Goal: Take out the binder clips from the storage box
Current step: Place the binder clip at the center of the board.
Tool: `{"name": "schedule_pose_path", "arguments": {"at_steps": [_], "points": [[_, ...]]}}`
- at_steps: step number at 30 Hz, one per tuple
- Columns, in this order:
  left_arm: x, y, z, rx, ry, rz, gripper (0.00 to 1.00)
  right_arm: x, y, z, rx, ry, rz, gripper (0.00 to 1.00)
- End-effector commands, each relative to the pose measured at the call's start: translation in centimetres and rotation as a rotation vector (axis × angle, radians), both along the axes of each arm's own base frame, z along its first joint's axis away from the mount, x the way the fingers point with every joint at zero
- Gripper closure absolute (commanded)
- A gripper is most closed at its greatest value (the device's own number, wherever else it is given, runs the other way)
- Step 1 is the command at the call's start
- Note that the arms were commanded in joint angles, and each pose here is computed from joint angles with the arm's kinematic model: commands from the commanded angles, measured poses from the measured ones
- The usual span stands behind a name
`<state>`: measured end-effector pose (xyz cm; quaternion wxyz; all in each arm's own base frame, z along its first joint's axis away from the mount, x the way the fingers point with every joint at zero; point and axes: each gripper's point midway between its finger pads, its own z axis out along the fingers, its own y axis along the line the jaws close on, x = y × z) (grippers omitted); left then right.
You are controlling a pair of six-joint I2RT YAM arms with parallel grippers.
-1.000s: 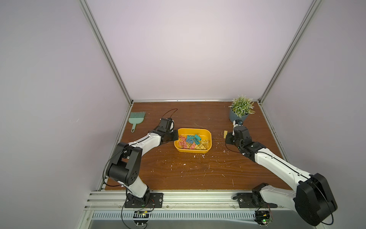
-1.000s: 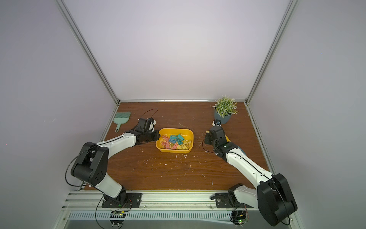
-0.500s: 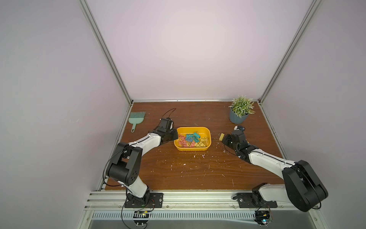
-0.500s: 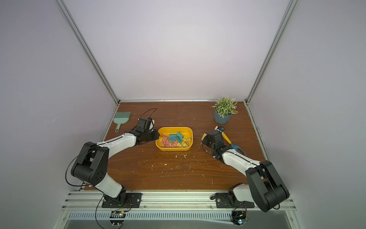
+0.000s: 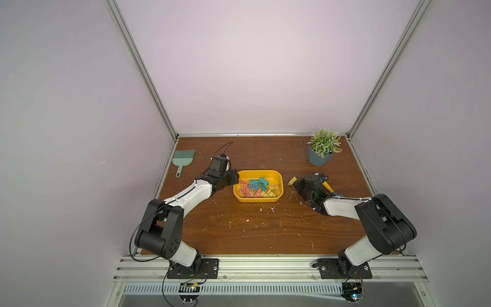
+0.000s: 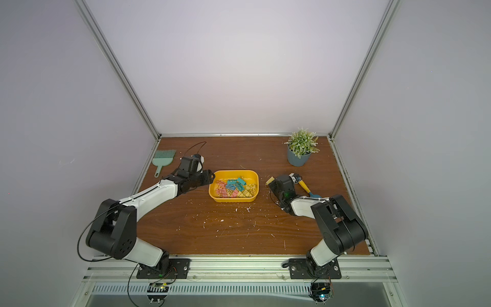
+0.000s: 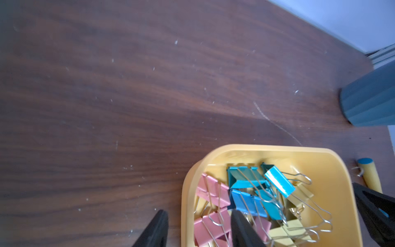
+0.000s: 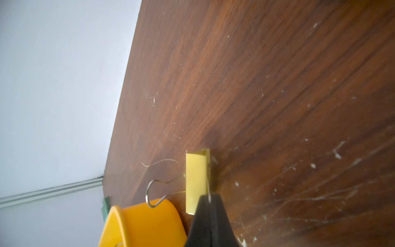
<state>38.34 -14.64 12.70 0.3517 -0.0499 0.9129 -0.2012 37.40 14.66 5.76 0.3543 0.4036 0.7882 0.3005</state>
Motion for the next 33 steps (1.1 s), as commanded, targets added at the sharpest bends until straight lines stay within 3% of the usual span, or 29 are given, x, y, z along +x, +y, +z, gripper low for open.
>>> {"name": "schedule_pose_path", "arguments": {"at_steps": [1, 7, 8, 15, 21, 24, 29, 33], "points": [[-0.3, 1.3, 2.2, 0.03, -0.11, 0.042, 0.36, 0.0, -0.1, 0.1, 0.052, -0.024, -0.07, 1.0], [-1.5, 3.3, 4.8, 0.033, -0.249, 0.117, 0.02, -1.9, 0.4, -0.7, 0.015, 0.013, -0.068, 0.91], [-1.7, 3.4, 5.1, 0.031, -0.268, 0.118, 0.0, -2.2, 0.6, -0.6, 0.007, 0.015, -0.057, 0.89], [-2.4, 3.6, 6.5, 0.007, -0.338, 0.111, 0.0, -4.0, 2.6, -0.3, 0.01, 0.029, 0.08, 0.75], [-2.3, 3.4, 7.3, -0.013, -0.366, 0.103, 0.0, -5.6, 4.6, 0.7, -0.034, 0.013, 0.248, 0.71], [-2.3, 3.4, 7.9, -0.027, -0.394, 0.1, 0.0, -7.1, 3.3, -0.1, -0.073, 0.051, 0.244, 0.7], [-2.9, 3.1, 8.6, -0.077, -0.452, 0.089, 0.0, -7.0, 0.1, 2.9, -0.268, -0.064, 0.224, 0.67], [-3.4, 3.2, 8.8, -0.109, -0.495, 0.09, 0.0, -5.5, -0.7, 5.1, -0.427, -0.058, 0.306, 0.66]]}}
